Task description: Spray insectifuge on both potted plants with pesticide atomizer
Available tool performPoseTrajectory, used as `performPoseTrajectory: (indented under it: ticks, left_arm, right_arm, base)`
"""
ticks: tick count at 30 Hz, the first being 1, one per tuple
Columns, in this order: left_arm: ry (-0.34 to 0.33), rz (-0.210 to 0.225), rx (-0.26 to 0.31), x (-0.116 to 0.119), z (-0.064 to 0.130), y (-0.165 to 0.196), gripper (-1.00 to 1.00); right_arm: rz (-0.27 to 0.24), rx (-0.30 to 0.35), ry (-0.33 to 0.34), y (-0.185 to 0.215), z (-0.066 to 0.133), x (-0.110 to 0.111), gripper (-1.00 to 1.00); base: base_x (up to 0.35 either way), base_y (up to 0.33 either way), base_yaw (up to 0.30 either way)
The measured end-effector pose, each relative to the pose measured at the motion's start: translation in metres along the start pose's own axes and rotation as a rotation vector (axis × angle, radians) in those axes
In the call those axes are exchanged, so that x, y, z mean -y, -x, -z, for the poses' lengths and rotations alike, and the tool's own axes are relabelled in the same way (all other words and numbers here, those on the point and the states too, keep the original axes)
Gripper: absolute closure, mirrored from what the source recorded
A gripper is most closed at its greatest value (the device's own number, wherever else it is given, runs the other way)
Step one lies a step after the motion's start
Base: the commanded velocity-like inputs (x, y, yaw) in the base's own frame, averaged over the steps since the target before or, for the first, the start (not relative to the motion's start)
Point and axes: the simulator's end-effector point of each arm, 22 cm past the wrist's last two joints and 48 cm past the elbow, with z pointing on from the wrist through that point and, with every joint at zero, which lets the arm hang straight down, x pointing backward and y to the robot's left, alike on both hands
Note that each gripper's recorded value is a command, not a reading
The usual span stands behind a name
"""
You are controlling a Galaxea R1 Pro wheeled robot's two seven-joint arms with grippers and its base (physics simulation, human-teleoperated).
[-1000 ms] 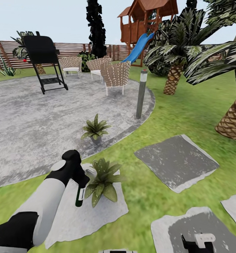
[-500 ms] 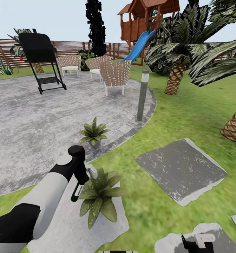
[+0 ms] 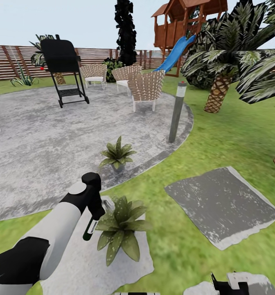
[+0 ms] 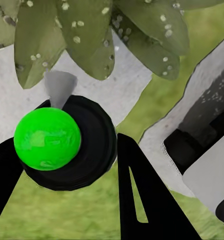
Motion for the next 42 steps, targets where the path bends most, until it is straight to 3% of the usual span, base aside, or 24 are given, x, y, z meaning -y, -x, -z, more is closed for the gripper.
performPoseTrajectory:
  ticks: [15, 22, 30, 42]
  left_arm:
    - [0.001, 0.000, 0.000, -0.0002, 0.0001, 0.0002, 1.00]
    - [0.027, -0.026, -0.028, -0.0014, -0.0005, -0.0013, 1.00]
    - [0.030, -0.023, -0.030, -0.0027, 0.0002, -0.0021, 1.00]
    - [0.034, -0.012, -0.026, -0.0060, 0.0029, -0.0030, 1.00]
  right_arm:
    - [0.001, 0.000, 0.001, 0.0001, -0.0001, -0.0004, -1.00]
    - [0.001, -0.001, 0.002, -0.0002, -0.0003, -0.0006, -1.00]
    - [0.001, 0.000, 0.001, -0.0001, -0.0001, -0.0005, -1.00]
    - [0.001, 0.000, 0.003, 0.0001, -0.0001, -0.0016, -1.00]
  base:
    - [0.058, -0.267, 0.208]
    - [-0.177, -0.245, 0.276]
    - [-0.199, -0.216, 0.077]
    - [0.189, -0.145, 0.257]
